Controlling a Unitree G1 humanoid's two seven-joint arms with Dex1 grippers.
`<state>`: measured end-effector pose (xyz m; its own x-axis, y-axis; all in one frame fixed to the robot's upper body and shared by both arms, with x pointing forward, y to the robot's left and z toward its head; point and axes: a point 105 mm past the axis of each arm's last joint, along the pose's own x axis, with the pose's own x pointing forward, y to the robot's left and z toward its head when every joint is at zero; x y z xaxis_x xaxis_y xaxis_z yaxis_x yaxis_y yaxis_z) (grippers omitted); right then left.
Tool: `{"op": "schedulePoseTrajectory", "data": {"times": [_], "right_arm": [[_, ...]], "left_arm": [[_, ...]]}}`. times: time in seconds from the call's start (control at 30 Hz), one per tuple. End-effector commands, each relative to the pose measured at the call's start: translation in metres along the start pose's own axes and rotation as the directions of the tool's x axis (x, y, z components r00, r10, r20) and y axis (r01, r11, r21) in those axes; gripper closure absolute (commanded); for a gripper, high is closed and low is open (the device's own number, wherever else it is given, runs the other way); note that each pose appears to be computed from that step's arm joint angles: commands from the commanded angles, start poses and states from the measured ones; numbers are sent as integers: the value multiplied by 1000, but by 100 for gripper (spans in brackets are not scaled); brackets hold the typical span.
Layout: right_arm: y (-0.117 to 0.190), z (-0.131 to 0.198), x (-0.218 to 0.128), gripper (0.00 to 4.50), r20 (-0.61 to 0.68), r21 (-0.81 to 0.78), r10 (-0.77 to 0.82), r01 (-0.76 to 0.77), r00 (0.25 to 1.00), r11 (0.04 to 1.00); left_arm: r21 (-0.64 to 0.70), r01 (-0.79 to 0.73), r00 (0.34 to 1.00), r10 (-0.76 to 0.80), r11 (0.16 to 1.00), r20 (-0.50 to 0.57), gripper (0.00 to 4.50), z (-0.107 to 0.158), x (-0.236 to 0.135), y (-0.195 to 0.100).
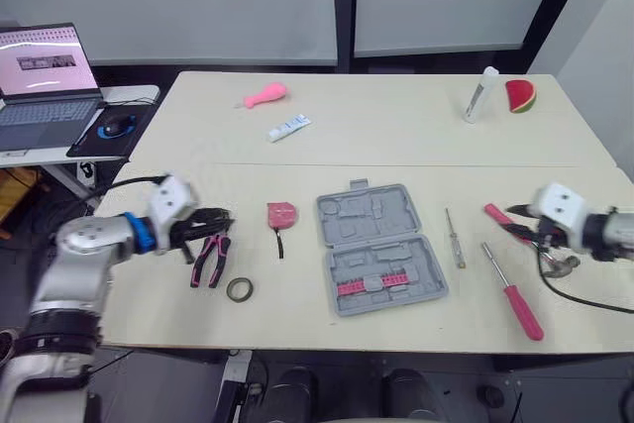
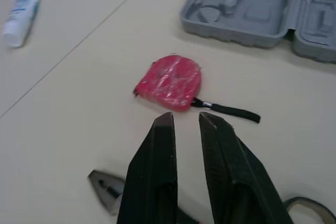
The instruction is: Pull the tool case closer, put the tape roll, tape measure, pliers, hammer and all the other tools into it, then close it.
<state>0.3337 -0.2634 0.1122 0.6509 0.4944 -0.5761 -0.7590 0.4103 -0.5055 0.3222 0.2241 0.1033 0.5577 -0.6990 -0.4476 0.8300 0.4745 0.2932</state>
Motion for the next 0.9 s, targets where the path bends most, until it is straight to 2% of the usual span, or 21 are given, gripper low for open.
{"op": "schedulePoseTrajectory", "data": {"times": [0.03, 0.23, 0.53, 0.9], "right_arm": [[1, 11, 16, 370, -17, -83, 33, -35, 999, 996], [11, 21, 45, 449, -30, -137, 103, -106, 994, 985], [21, 24, 81, 449, -70, -214, 155, -167, 985, 962], [40, 27, 102, 449, -92, -275, 231, -247, 969, 929]], "left_arm": [[106, 103, 995, -102, 989, -16, 450, 8, 18, -20], [133, 204, 979, -203, 970, -21, 450, 9, 48, -46], [150, 237, 971, -234, 960, -40, 450, -2, 93, -65], [175, 221, 975, -219, 959, -32, 450, 4, 123, -67]]}}
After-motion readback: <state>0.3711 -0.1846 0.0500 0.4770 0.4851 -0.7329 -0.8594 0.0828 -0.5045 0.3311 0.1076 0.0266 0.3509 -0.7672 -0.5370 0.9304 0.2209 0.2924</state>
